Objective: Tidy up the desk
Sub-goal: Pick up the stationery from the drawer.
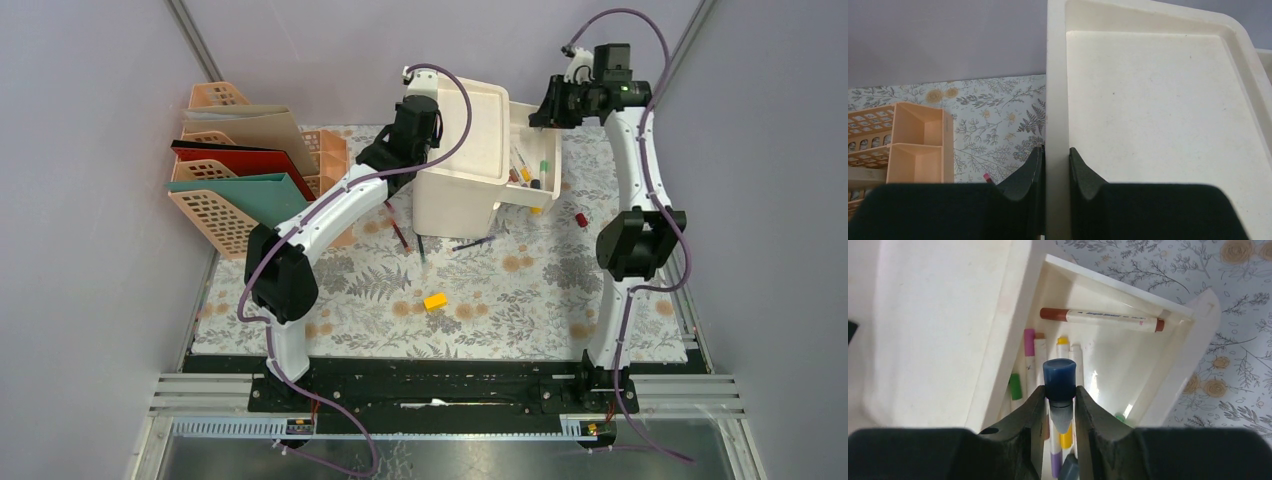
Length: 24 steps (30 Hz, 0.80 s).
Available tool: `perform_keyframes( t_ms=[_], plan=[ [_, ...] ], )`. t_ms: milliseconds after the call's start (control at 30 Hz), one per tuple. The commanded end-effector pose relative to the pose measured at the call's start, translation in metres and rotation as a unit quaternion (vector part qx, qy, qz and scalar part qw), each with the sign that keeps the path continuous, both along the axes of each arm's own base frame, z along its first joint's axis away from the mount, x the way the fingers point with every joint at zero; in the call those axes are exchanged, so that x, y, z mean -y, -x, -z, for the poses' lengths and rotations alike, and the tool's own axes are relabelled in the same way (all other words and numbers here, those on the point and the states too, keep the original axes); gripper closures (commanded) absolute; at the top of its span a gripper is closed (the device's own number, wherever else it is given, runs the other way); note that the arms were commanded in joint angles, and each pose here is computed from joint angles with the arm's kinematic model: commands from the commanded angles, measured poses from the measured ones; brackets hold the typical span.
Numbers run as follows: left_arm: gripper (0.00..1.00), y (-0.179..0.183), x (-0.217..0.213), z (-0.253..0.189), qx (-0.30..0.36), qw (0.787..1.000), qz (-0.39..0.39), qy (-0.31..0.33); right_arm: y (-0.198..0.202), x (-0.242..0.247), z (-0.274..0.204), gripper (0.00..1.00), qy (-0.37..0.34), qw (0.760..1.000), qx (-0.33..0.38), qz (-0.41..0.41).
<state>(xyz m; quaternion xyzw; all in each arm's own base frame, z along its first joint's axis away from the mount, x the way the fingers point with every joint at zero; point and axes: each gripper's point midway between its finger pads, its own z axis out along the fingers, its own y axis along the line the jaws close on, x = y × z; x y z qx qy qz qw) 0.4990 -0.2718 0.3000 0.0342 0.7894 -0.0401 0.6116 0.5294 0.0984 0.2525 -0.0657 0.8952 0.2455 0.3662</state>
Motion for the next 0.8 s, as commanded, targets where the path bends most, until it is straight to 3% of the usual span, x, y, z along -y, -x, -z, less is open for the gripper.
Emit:
perform_keyframes(
  t_ms=[0, 167, 333, 533, 767],
  plan=[
    [1.00, -0.009, -0.002, -0.123, 0.161, 0.979, -0.021, 0.122, 0.030, 0.012, -0.060, 1.00, -0.039, 0.996, 0.057, -0.049],
    [1.00, -0.011, -0.005, -0.121, 0.159, 0.980, -0.025, 0.119, 0.049, 0.037, -0.070, 1.00, -0.059, 0.995, 0.063, -0.051],
    [1.00, -0.012, -0.006, -0.120, 0.158, 0.980, -0.025, 0.118, 0.058, 0.074, -0.051, 1.00, -0.050, 0.998, 0.048, -0.006],
    [1.00, -0.012, -0.006, -0.116, 0.154, 0.981, -0.023, 0.118, 0.077, 0.115, 0.042, 1.00, 0.045, 0.998, 0.005, 0.041],
    [1.00, -0.012, -0.005, -0.116, 0.155, 0.981, -0.021, 0.119, 0.090, 0.132, 0.127, 1.00, 0.080, 0.991, -0.063, 0.083]
  ],
)
